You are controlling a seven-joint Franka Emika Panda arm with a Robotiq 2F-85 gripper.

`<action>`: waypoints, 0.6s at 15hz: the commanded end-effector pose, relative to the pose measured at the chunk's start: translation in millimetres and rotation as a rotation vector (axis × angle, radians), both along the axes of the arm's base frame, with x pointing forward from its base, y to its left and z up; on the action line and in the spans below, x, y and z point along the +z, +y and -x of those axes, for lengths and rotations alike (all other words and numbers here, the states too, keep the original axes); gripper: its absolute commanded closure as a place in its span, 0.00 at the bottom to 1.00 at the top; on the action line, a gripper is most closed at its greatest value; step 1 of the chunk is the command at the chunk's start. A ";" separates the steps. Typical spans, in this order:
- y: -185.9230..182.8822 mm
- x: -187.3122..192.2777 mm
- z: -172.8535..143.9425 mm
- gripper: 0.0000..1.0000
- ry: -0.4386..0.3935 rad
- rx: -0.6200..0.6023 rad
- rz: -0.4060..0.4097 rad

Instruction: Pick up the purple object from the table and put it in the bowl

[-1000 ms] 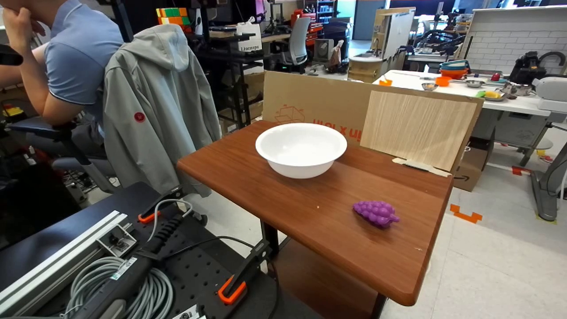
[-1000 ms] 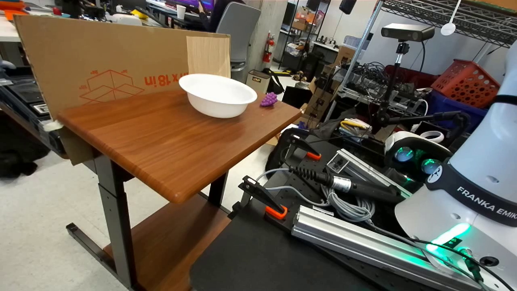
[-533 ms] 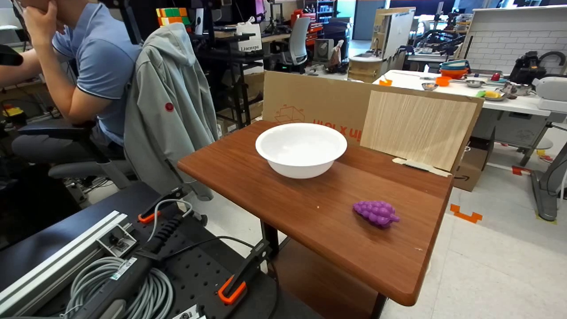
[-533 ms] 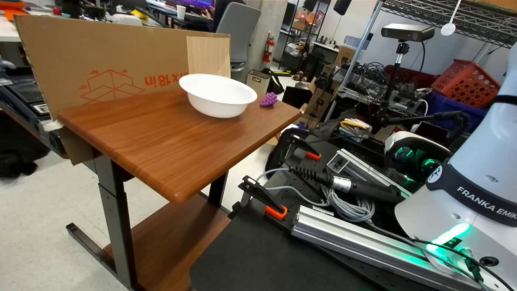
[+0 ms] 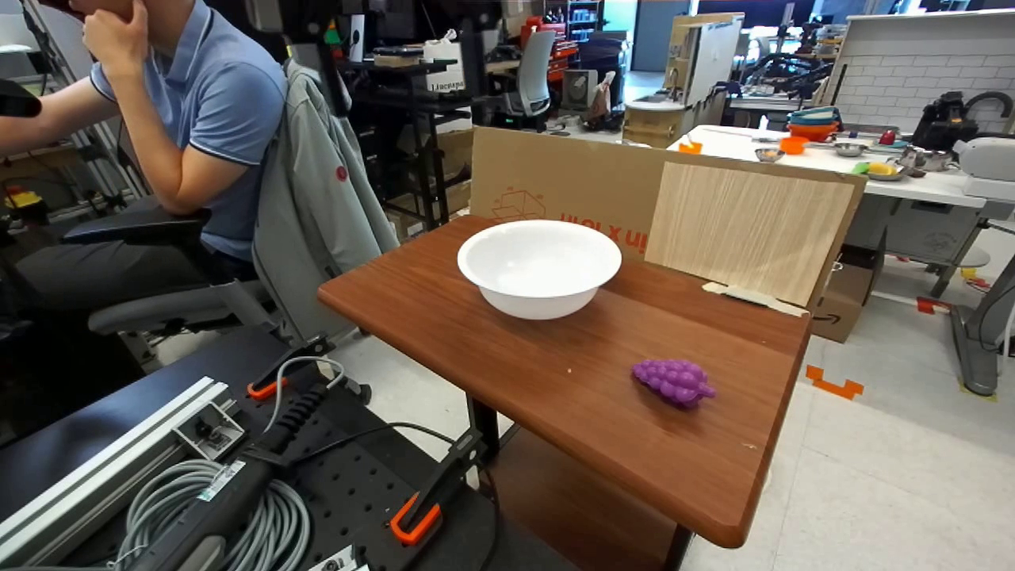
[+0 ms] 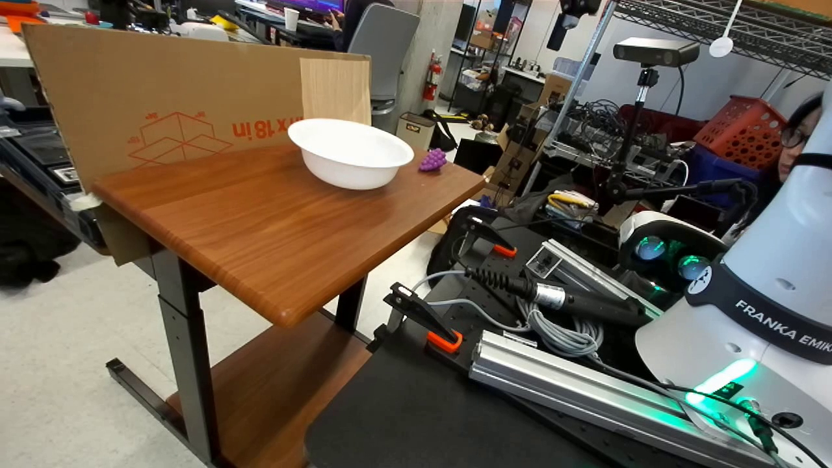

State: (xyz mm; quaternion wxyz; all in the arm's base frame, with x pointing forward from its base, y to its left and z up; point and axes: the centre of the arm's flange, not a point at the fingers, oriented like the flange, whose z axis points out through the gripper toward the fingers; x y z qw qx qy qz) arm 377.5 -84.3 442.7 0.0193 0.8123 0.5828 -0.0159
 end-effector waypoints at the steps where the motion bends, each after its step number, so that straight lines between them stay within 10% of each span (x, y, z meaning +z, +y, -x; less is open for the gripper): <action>1: -60.4 5.4 -32.1 0.00 -0.054 0.039 0.087; 9: -140.8 -28.1 -90.7 0.00 -0.114 -0.075 0.103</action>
